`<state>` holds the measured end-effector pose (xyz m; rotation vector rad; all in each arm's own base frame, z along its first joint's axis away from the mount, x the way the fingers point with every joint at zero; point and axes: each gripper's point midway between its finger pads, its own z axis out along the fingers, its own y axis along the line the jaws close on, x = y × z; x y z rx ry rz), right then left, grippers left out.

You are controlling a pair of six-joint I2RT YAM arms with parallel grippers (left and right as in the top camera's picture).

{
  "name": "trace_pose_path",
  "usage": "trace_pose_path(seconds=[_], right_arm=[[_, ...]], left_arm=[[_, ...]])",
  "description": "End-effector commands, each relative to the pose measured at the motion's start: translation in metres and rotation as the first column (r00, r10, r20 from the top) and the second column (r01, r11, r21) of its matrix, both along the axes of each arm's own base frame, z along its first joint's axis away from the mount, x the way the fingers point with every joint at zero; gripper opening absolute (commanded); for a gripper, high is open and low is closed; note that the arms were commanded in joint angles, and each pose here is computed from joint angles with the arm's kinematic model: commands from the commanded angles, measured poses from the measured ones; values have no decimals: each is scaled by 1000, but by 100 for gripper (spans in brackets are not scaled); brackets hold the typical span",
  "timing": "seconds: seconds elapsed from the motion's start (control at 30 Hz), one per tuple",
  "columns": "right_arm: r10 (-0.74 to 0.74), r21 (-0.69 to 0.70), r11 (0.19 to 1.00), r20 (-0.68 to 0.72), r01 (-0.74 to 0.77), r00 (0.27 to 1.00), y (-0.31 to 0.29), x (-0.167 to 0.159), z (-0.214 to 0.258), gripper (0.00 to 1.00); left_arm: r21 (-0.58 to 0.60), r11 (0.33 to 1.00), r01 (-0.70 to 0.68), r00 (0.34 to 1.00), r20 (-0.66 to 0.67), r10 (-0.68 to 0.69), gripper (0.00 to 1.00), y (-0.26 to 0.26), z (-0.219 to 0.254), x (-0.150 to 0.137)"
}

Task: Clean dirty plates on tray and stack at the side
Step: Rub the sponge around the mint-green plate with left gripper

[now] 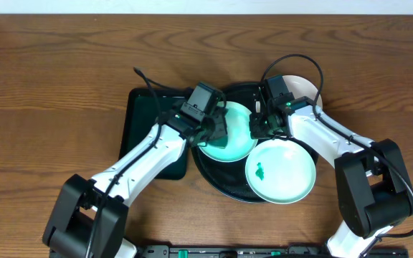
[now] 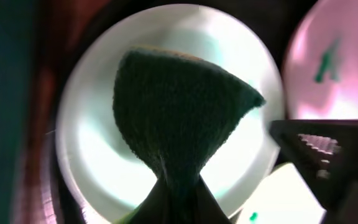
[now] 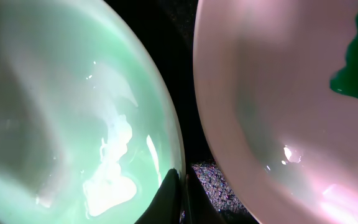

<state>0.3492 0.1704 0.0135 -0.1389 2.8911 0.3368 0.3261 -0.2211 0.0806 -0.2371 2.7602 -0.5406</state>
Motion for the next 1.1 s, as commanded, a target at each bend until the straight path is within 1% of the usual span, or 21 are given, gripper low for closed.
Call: trace_pose_path(seconds=[0.0,0.13,0.37,0.57,0.83,0.93,1.07], right_arm=[[49,44,998,-14,-48,999,14,-6,-1,1],[49,44,998,-14,-48,999,14,-6,-1,1],[49,44,998,-15,-49,999,14,-6,-1,1],[49,44,998,-14,-48,999,14,-6,-1,1],[49,44,998,-15,-49,999,14,-6,-1,1],[49,44,998,-15,-48,999,14,-6,-1,1],[49,44,998,-14,-48,999,14,-6,-1,1]], left_arm=[[14,1000,-13,998,63,12,7,6,26,22],[37,999,3,997,71,-5,7,7,31,22],[131,991,-22,997,79,12,7,15,15,27],[156,988,-17,999,37,11,7,13,-13,30],[209,978,-9,999,-50,20,7,16,-55,25],[222,975,3,997,-82,15,7,13,-69,20],[208,977,49,992,-121,-24,7,-1,-83,10]])
